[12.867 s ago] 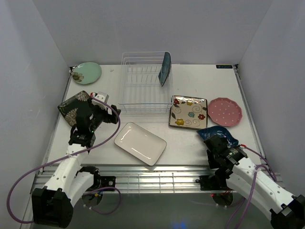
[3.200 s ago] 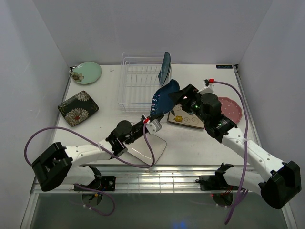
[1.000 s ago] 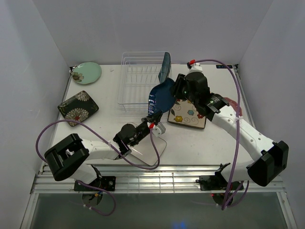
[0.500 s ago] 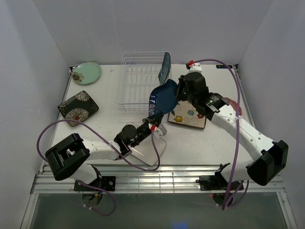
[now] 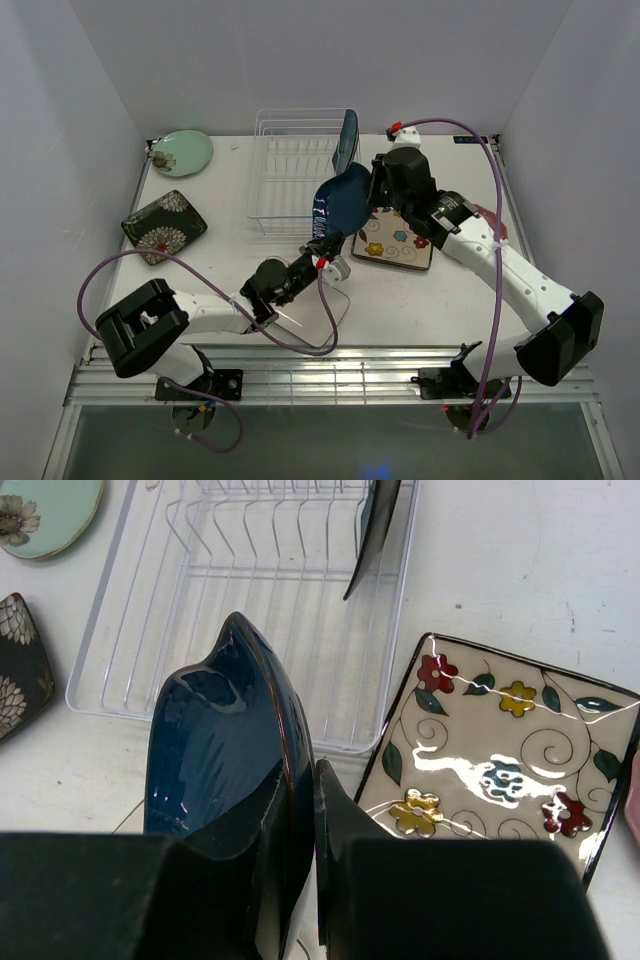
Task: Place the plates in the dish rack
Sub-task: Insert the plate into the dish rack.
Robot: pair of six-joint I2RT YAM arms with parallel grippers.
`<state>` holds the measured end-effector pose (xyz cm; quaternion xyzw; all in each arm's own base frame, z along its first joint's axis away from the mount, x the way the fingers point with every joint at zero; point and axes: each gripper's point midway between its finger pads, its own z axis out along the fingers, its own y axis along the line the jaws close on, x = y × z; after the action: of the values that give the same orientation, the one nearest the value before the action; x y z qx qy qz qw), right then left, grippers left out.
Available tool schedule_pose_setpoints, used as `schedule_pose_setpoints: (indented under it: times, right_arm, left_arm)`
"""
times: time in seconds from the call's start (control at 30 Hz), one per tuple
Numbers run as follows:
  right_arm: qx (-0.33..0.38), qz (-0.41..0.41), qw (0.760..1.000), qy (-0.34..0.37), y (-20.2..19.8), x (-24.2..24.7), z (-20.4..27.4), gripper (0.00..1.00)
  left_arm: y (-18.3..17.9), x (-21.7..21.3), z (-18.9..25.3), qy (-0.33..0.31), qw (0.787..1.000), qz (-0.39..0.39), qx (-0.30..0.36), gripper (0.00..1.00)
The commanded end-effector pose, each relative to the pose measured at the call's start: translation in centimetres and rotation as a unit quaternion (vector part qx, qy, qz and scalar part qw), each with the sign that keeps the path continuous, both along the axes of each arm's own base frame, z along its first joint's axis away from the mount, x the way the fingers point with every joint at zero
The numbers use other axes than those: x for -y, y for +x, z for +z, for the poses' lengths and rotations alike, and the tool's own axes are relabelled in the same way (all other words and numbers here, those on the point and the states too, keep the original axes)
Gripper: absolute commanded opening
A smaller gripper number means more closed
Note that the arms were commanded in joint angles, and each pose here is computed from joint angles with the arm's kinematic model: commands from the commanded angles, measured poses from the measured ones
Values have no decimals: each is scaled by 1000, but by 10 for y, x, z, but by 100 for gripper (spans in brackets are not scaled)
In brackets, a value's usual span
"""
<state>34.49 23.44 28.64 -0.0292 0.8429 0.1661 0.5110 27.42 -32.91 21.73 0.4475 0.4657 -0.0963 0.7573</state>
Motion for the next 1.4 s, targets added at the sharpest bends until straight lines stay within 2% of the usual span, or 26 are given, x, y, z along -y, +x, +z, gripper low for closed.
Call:
schedule_pose_setpoints:
  times: [0.0, 0.23, 0.3, 0.37, 0.47, 0.67, 0.7, 0.8, 1.1, 1.37]
  right_arm:
    - [62, 10, 997, 44, 7, -15, 54, 8]
    - [85, 15, 995, 44, 16, -24, 82, 8]
    - [89, 9, 995, 40, 21, -25, 86, 8]
    - [92, 4, 995, 37, 25, -25, 87, 8]
    - [102, -1, 994, 42, 28, -25, 93, 8]
    - [123, -14, 991, 44, 41, -29, 106, 8]
    - [126, -16, 991, 41, 43, -29, 107, 8]
    - [140, -19, 989, 35, 51, -31, 110, 8]
    - [170, -60, 984, 9, 79, -30, 119, 8]
    - [189, -89, 977, -35, 103, -31, 122, 8]
  left_arm:
    - [5, 2, 56, -76, 997, 7, 32, 32]
    - [12, 6, 51, -73, 997, 17, 13, 39]
    - [14, 6, 49, -69, 997, 21, 11, 53]
    - [15, 8, 48, -64, 998, 21, 7, 62]
    - [14, 8, 50, -66, 998, 18, 2, 72]
    - [6, 9, 53, -64, 998, -1, -7, 80]
    - [6, 9, 53, -60, 998, -3, -8, 87]
    - [3, 10, 54, -53, 998, -10, -18, 98]
    - [-8, -7, 85, -103, 994, -11, -25, 98]
    - [-3, -28, 120, -147, 988, 10, -41, 98]
